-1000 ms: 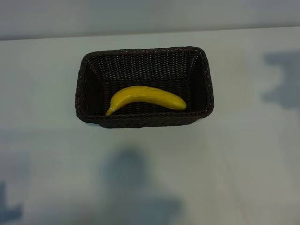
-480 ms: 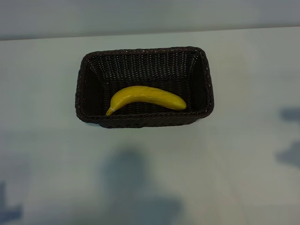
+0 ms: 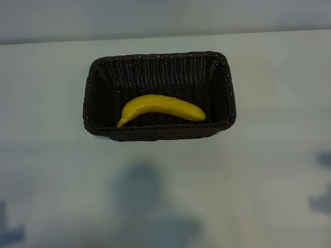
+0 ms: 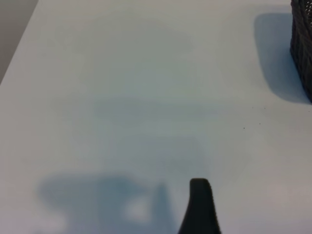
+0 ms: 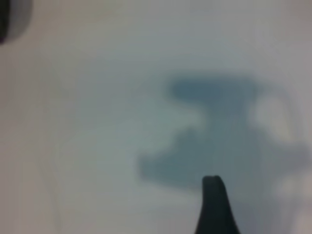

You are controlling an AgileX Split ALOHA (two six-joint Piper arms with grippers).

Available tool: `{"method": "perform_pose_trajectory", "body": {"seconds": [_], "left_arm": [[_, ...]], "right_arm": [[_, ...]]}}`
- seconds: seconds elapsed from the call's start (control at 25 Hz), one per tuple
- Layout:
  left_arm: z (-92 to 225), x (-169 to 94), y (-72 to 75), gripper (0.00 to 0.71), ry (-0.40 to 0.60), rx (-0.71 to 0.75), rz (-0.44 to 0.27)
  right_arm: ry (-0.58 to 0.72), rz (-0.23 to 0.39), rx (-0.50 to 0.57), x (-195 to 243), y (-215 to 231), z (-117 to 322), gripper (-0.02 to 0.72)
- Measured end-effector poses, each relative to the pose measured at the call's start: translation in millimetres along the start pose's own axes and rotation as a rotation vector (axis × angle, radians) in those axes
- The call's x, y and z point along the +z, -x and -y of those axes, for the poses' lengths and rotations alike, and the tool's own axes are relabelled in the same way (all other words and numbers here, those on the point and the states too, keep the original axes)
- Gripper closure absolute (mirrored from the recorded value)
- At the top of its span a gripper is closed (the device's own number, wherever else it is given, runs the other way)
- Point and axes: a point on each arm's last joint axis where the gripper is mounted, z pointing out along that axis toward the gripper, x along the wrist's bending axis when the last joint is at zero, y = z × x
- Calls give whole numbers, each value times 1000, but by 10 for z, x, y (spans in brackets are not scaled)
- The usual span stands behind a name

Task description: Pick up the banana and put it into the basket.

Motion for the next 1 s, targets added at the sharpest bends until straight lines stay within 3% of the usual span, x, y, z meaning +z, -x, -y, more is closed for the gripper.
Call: {"method": "perform_pose_trajectory", "body": {"seconds": [0.36, 1.0], "left_arm": [[0, 0, 0, 132, 0, -1, 0], [0, 0, 0, 132, 0, -2, 0]], "right_arm": [[63, -5, 3, 0, -7, 79, 216], [67, -6, 4, -1, -7, 76, 216]]}}
